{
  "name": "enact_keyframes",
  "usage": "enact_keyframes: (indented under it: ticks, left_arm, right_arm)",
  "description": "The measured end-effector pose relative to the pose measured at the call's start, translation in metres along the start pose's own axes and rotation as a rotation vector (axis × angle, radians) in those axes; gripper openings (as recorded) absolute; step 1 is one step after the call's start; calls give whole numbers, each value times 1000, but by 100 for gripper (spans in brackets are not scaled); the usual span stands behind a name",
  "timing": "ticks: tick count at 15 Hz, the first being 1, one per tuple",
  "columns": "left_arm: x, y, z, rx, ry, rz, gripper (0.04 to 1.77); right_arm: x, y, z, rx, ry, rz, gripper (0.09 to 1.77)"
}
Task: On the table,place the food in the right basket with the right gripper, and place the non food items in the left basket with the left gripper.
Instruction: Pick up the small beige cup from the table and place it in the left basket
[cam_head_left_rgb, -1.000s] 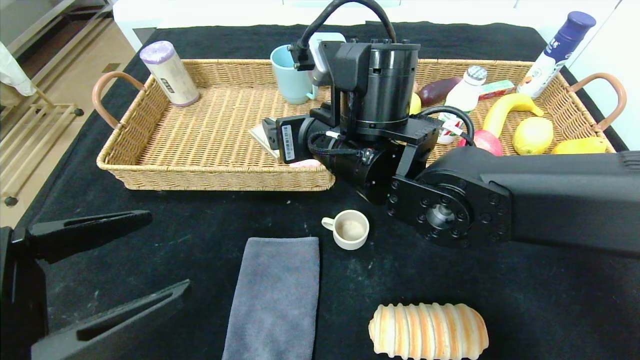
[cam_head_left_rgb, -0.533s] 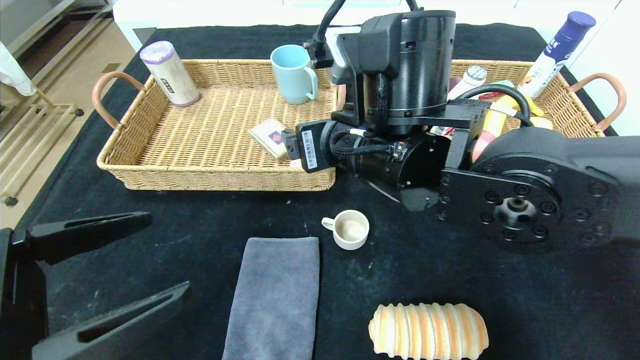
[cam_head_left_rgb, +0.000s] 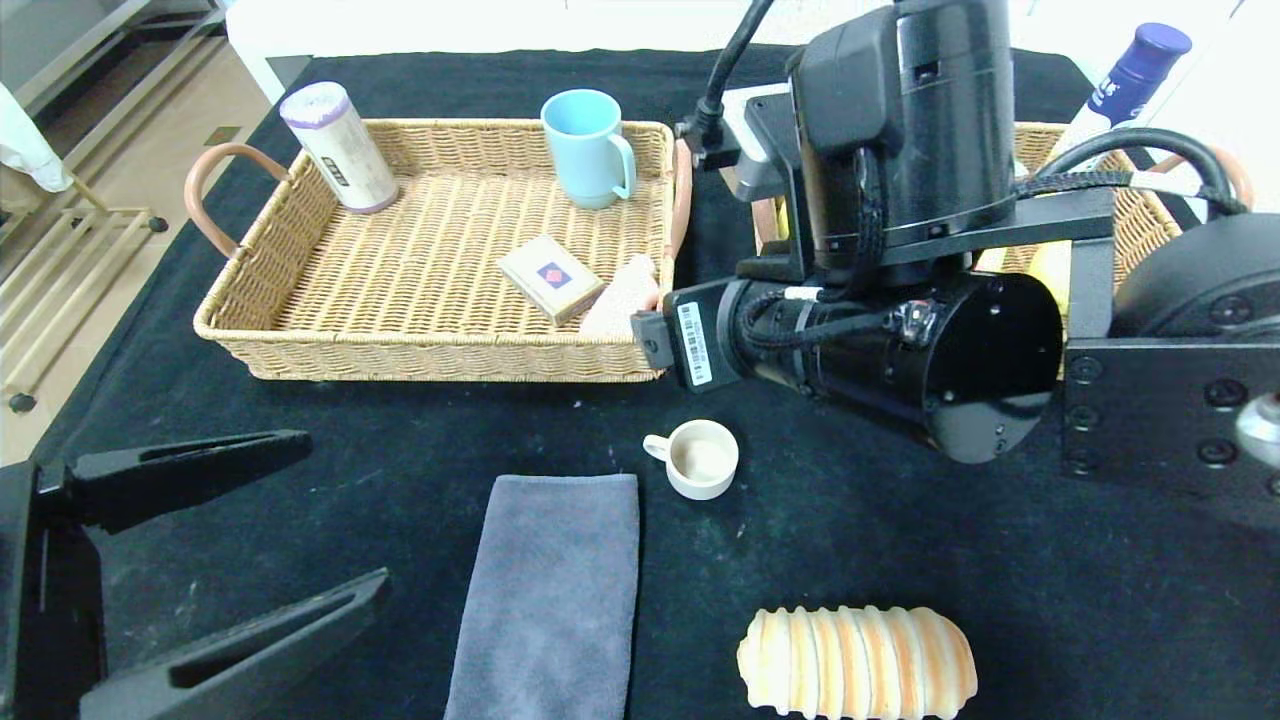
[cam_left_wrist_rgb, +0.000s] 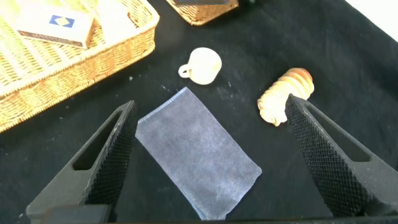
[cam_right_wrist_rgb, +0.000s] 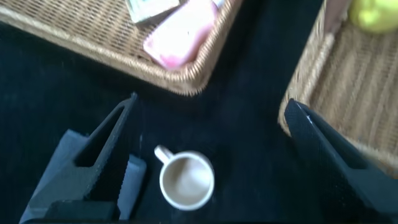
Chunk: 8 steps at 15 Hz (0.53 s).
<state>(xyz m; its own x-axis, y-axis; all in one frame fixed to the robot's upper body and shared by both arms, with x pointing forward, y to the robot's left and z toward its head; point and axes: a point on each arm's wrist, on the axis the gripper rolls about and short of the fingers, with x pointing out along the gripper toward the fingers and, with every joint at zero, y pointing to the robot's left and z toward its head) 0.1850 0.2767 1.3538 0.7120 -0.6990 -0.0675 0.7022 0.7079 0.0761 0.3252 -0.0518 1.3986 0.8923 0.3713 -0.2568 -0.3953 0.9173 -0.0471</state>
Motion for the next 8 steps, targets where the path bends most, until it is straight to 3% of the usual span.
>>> enact_keyframes:
  ticks: [8]
  left_arm:
    - [2,0,-1,-2,8,-6,172]
  right_arm:
    - [-10,-12,-25,75,279,-95,170]
